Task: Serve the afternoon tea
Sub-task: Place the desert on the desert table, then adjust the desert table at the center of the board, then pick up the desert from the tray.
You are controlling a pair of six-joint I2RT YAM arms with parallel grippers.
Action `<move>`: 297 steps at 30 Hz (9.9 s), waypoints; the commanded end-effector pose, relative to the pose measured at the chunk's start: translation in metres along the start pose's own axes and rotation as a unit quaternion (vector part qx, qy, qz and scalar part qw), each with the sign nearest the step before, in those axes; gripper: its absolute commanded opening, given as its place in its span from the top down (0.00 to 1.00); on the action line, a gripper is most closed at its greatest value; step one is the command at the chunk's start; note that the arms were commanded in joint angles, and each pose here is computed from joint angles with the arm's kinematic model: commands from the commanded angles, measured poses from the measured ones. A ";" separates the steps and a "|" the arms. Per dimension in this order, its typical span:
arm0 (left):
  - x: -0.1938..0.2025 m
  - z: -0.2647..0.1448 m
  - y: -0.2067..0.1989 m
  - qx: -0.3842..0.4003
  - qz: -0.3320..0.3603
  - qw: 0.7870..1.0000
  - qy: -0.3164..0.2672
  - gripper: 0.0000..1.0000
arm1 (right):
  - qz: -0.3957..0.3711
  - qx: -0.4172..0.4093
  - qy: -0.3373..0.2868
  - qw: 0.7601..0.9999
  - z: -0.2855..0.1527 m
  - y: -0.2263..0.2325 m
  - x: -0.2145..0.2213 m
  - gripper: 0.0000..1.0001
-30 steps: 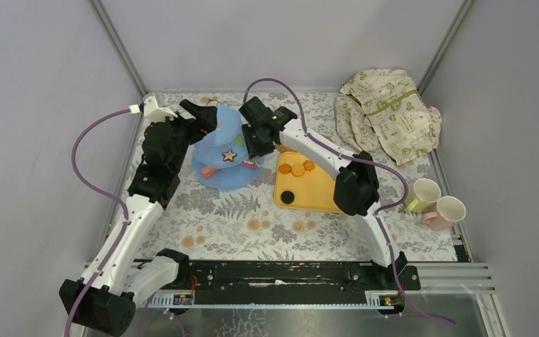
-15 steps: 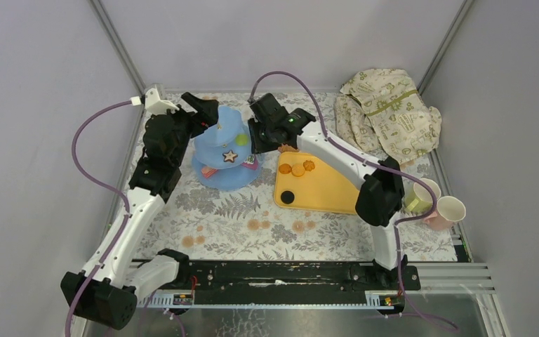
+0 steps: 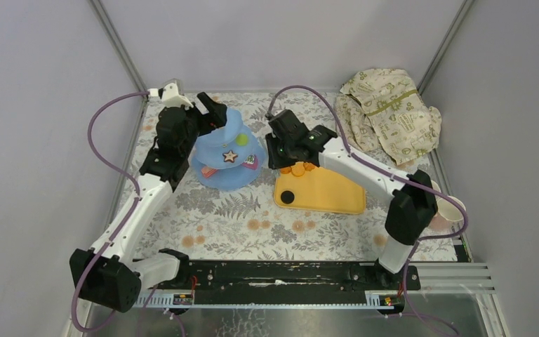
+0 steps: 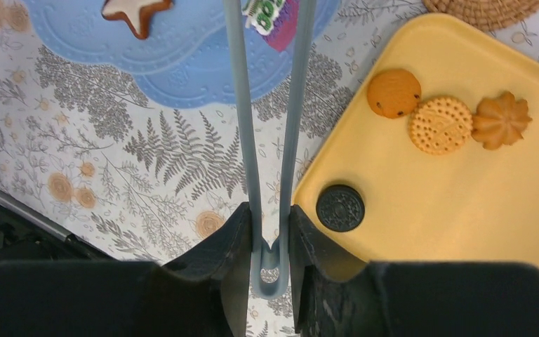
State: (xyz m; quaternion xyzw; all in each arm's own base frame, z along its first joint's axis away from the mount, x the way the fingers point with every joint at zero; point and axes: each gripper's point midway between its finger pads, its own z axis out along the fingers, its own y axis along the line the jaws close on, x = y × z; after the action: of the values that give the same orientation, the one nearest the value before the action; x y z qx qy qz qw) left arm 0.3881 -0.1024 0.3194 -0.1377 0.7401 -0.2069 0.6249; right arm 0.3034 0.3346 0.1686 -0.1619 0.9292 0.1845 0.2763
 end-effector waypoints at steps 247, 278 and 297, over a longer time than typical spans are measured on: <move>-0.027 -0.055 -0.050 -0.016 0.045 0.997 -0.067 0.11 | 0.087 0.127 0.162 0.975 0.025 -0.152 0.102 0.67; -0.023 -0.051 -0.049 -0.014 0.045 0.997 -0.063 0.10 | 0.076 0.166 0.184 0.966 0.044 -0.169 0.104 0.66; -0.021 -0.047 -0.048 -0.013 0.042 0.997 -0.059 0.11 | 0.065 0.182 0.192 0.962 0.046 -0.174 0.098 0.65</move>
State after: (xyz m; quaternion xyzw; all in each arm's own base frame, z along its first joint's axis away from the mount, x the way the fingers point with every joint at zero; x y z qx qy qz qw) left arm 0.3395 -0.1270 0.3562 -0.1218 0.7267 -0.1482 0.6597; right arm 0.3036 0.1829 0.0260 -0.0777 0.9924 0.0063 0.0950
